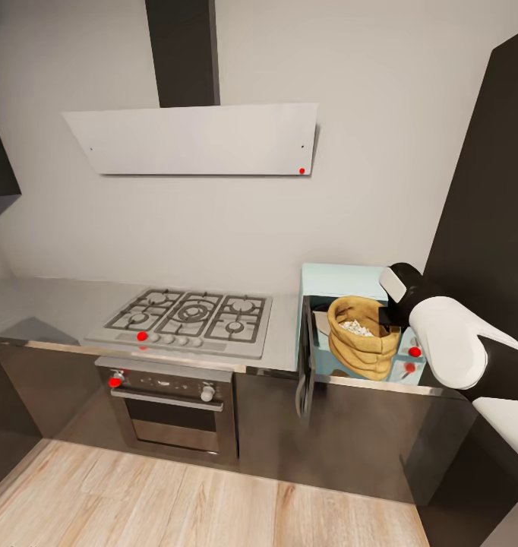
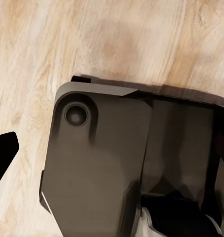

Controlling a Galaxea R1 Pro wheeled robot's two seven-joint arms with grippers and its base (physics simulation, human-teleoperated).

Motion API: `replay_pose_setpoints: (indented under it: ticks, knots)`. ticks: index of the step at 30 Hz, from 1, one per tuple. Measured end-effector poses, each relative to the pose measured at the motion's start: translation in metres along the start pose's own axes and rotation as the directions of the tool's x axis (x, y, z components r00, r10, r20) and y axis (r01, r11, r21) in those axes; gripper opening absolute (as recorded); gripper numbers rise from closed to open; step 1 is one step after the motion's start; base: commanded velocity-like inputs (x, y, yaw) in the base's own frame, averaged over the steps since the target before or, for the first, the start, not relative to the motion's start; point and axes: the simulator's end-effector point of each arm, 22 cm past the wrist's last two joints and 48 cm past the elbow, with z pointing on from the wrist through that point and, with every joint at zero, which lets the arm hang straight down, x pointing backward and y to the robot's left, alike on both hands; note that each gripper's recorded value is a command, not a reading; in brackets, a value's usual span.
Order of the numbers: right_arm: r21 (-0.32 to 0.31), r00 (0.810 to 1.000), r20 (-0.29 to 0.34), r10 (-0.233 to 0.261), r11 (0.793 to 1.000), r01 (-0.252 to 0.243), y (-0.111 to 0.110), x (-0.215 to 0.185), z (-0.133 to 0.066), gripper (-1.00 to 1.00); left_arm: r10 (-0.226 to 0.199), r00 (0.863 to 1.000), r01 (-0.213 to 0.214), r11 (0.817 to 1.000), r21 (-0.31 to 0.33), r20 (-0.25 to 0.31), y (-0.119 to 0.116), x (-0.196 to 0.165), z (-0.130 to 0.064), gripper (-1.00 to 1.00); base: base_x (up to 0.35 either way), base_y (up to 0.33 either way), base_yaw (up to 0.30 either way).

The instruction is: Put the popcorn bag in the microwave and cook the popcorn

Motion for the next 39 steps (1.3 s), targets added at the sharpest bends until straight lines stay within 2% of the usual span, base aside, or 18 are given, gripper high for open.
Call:
replay_pose_setpoints:
  ticks: [28, 39]
  knots:
    - [0.02, 1.0, 0.008, -0.006, 1.0, 0.006, -0.0048, -0.0023, -0.001, -1.0, 0.001, 1.0, -0.001, 1.0, 0.0, 0.006, 0.0002, -0.0004, -0.0002, 1.0, -0.018, 0.0, 0.0]
    - [0.021, 1.0, 0.007, -0.006, 1.0, 0.006, -0.0011, -0.002, 0.0073, -1.0, -0.002, 1.0, 0.002, 1.0, -0.001, 0.008, 0.0, -0.0035, 0.0079, 1.0, 0.0, 0.0, 0.0]
